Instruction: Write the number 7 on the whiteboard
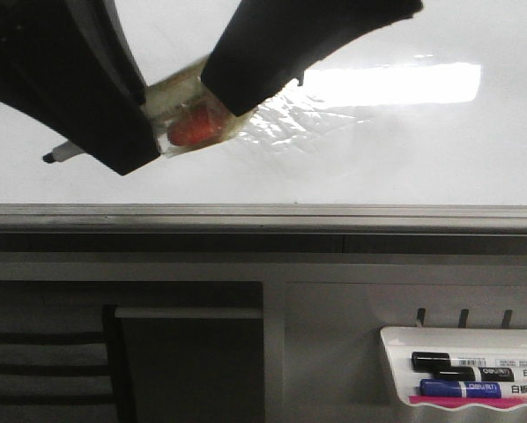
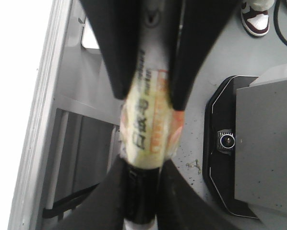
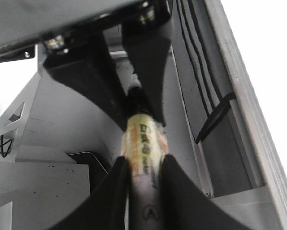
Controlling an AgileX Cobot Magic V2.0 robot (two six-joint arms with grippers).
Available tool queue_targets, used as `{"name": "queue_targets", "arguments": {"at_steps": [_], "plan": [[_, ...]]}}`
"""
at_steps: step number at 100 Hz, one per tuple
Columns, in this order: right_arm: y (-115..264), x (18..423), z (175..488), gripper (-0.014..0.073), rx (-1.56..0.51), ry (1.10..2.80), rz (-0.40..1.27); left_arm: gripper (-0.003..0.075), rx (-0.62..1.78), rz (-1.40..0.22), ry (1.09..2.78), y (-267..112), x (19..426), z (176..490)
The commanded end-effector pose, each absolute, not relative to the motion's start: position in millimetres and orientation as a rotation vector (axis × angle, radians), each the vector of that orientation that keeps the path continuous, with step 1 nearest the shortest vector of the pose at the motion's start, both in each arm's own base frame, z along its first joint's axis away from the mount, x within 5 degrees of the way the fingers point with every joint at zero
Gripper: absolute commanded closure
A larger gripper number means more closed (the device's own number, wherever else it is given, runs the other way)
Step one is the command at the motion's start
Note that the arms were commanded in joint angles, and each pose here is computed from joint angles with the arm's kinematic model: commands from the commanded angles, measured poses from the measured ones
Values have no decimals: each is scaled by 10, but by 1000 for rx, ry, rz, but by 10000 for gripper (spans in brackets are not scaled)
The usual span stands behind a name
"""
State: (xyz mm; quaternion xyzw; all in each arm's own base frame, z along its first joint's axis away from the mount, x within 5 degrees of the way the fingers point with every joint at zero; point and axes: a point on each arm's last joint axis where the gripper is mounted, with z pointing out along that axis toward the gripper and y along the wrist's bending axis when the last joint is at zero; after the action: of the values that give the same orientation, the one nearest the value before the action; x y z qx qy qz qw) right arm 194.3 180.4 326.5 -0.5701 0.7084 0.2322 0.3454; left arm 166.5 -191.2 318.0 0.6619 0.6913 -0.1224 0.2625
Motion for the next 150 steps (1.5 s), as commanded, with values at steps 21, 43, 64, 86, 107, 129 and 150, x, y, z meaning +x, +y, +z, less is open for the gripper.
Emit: {"name": "queue_targets", "arguments": {"at_steps": [21,43,64,86,107,129,150], "plan": [[1813,1952,3457,656,-1404,1775,608,548,1693,-356,1804,-1934,1652,3385],[1670,1930,3628,655,-1346,1833,471,367,1501,-226,1867,-1740,1653,3627],[1287,1809,3907,655,-1050,1997,232,369,1263,-236,1954,-1379,1587,3766],[905,1657,3846,656,-694,2035,246,374,955,-263,2063,-1013,1563,3606],[892,1692,3622,656,-588,1911,284,374,812,-332,2055,-945,1576,3526],[984,1867,3603,659,-486,2004,373,374,802,-334,2047,-954,1595,3528],[1008,2226,3680,659,-425,2202,390,374,797,-333,2038,-954,1601,3536]]}}
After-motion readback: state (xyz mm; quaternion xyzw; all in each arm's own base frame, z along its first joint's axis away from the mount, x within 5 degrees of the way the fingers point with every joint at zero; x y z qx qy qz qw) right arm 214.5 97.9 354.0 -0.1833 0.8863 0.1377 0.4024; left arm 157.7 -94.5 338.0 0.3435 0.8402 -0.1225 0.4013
